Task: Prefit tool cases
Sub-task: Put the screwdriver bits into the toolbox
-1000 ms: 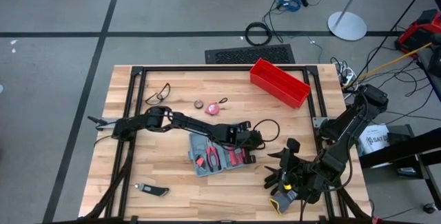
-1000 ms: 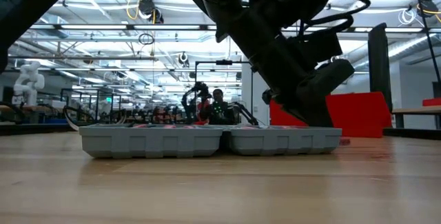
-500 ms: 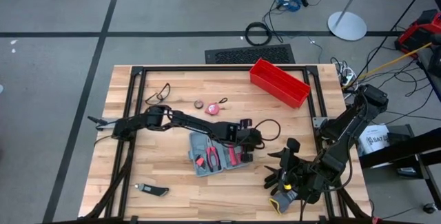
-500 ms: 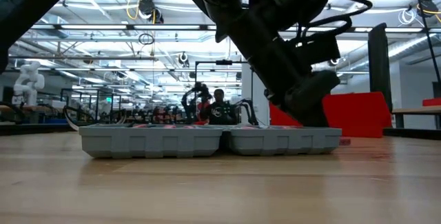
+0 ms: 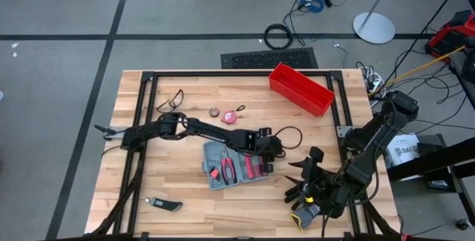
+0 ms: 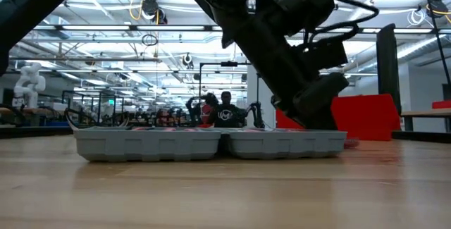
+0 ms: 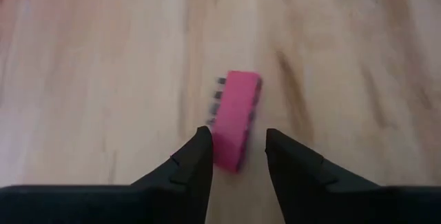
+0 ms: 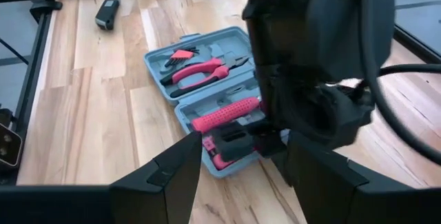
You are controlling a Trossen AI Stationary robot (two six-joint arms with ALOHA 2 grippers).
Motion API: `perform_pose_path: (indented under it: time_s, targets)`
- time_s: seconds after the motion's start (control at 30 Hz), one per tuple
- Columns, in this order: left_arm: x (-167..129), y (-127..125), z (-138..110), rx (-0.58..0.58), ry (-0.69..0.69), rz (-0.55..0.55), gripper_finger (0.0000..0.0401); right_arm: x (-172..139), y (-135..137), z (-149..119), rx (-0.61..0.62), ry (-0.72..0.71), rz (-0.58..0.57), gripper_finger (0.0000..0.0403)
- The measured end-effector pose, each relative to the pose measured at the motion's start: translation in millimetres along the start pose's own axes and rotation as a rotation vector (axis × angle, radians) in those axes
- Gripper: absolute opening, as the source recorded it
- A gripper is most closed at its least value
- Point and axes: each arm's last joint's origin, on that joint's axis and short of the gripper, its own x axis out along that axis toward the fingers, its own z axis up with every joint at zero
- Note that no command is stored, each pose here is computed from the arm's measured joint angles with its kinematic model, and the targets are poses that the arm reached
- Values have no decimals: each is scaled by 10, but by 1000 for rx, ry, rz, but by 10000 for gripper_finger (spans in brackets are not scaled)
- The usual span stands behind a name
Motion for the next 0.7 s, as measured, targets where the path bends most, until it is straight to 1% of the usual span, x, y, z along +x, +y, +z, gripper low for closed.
perform_pose_path:
  time_s: [0.13, 0.23, 0.3, 0.4, 0.5, 0.57, 0.63, 0.7]
  targets:
    - [103, 60, -70, -32, 25, -57, 139, 15, -8, 9, 3, 2, -6, 200]
    - [193, 66, -142, -63, 50, -63, 131, 18, -12, 8, -2, 3, -8, 200]
    - [218, 70, -164, -70, 59, -69, 110, 17, -15, 7, -4, 4, -10, 200]
    - [226, 87, -170, -68, 61, -64, 54, 17, -17, 6, -5, 5, -11, 200]
    - [210, 123, -146, -77, 44, -101, 46, 17, -18, 6, 6, 3, -13, 200]
    - [199, 139, -115, -87, 18, -117, 21, 18, -30, -3, 31, 8, -21, 200]
    - [165, 157, -76, -92, -4, -134, 18, 41, -53, -60, 66, 17, -31, 200]
    - [109, 171, -19, -110, -34, -169, 18, 87, -111, -179, 82, 38, -59, 200]
